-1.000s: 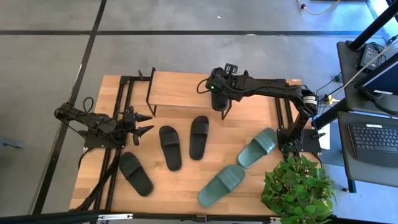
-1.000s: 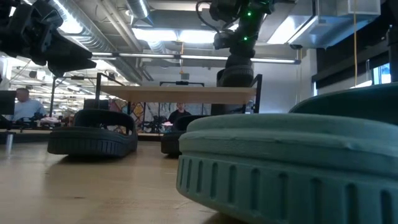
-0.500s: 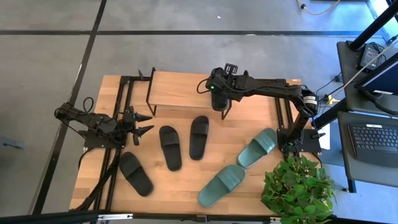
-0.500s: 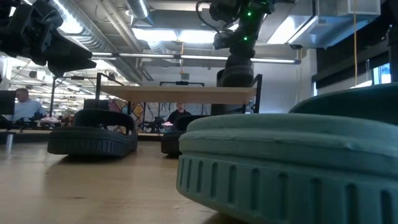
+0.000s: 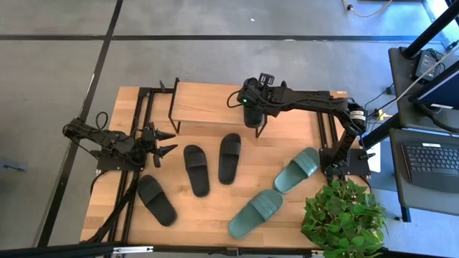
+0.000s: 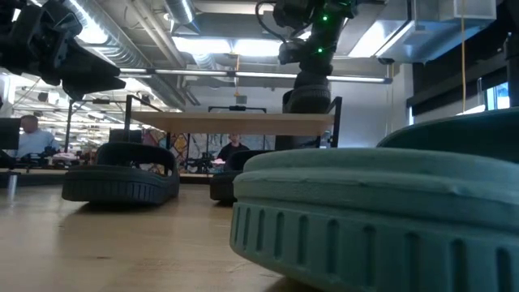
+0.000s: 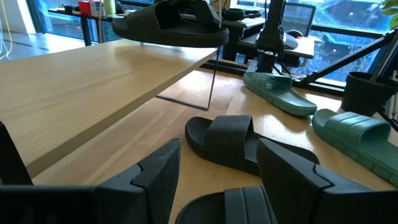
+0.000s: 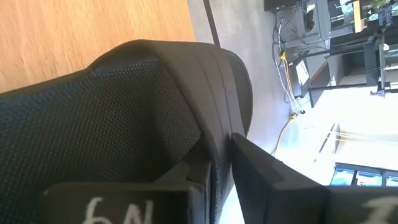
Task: Pick and place slides into the shelf
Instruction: Put the black slide on the shelf
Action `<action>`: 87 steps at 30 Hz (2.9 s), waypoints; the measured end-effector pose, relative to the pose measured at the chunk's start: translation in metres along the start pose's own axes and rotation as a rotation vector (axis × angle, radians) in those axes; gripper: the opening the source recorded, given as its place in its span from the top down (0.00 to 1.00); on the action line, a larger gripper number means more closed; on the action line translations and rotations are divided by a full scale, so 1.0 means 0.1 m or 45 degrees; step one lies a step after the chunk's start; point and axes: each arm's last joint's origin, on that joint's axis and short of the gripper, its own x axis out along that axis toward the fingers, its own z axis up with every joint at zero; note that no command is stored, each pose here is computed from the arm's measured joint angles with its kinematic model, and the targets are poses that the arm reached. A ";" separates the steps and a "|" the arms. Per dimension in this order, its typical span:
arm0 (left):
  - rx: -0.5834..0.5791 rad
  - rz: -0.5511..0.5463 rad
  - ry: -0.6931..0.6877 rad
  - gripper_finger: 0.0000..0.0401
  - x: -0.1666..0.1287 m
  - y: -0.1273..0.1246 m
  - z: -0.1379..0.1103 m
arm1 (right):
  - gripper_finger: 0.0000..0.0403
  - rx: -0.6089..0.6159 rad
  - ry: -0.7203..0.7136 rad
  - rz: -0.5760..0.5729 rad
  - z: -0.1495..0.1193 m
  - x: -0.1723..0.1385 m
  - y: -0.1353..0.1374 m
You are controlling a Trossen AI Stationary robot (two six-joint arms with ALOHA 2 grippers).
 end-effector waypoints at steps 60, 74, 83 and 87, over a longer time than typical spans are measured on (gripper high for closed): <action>-0.005 0.000 0.000 0.49 0.00 0.00 0.00 | 0.66 0.012 -0.048 0.178 0.02 -0.04 0.08; -0.005 0.000 0.000 0.49 0.00 0.00 0.00 | 0.57 0.058 -0.023 0.194 0.02 -0.09 0.03; -0.006 0.001 0.000 0.49 0.00 0.00 0.00 | 0.35 0.158 -0.072 0.268 0.11 -0.28 -0.16; -0.006 0.000 0.000 0.49 0.00 0.00 0.00 | 0.34 0.178 -0.040 0.325 0.09 -0.36 -0.22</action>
